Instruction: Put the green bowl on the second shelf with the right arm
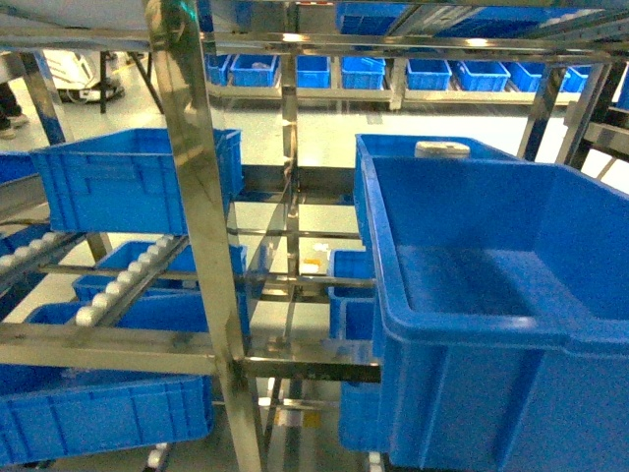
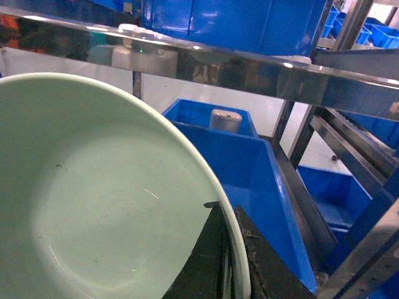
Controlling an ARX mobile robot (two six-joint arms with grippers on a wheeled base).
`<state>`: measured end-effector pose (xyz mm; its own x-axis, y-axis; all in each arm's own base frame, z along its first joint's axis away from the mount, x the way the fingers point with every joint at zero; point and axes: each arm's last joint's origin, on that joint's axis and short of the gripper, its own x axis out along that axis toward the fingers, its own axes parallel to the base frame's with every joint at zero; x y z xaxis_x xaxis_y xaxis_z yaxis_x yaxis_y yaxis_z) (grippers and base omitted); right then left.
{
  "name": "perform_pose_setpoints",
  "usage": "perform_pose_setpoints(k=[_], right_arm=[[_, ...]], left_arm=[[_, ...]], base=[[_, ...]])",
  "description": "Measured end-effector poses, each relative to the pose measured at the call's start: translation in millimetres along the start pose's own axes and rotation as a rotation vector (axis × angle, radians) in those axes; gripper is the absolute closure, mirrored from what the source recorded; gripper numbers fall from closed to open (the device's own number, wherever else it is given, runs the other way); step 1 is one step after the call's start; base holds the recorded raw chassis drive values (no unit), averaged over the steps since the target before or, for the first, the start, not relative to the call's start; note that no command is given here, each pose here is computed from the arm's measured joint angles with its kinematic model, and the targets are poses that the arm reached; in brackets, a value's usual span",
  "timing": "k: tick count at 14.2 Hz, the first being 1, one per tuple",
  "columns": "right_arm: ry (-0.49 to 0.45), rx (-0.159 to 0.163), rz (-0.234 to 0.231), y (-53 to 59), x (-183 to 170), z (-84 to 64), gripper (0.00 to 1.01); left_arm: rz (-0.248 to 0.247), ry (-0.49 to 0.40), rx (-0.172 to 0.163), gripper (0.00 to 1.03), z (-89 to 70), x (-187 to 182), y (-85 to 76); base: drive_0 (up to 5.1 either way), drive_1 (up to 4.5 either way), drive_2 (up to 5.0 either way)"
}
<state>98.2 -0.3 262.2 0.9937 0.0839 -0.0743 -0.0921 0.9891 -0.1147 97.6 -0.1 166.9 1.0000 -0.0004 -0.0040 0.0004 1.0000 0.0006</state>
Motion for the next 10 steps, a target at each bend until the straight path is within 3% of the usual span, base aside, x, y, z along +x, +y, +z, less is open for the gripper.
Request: perform_pose_setpoints(k=[7, 9, 10], right_arm=[[0.002, 0.0, 0.0, -0.1, 0.6, -0.2, 0.99], [-0.006, -0.001, 0.0, 0.0, -0.4, 0.5, 0.99], [-0.002, 0.0, 0.0, 0.0, -0.1, 0.0, 0.99]], left_arm=[[0.0, -0.003, 0.0, 0.05, 0.3, 0.0, 0.0], [0.0, -0.005, 0.0, 0.05, 0.5, 0.0, 0.0], [0.0, -0.001, 0.0, 0.05, 0.1, 0.0, 0.0]], base=[[0.0, 0.0, 0.0], [-0.1, 4.12, -4.3], [0.0, 0.0, 0.0]])
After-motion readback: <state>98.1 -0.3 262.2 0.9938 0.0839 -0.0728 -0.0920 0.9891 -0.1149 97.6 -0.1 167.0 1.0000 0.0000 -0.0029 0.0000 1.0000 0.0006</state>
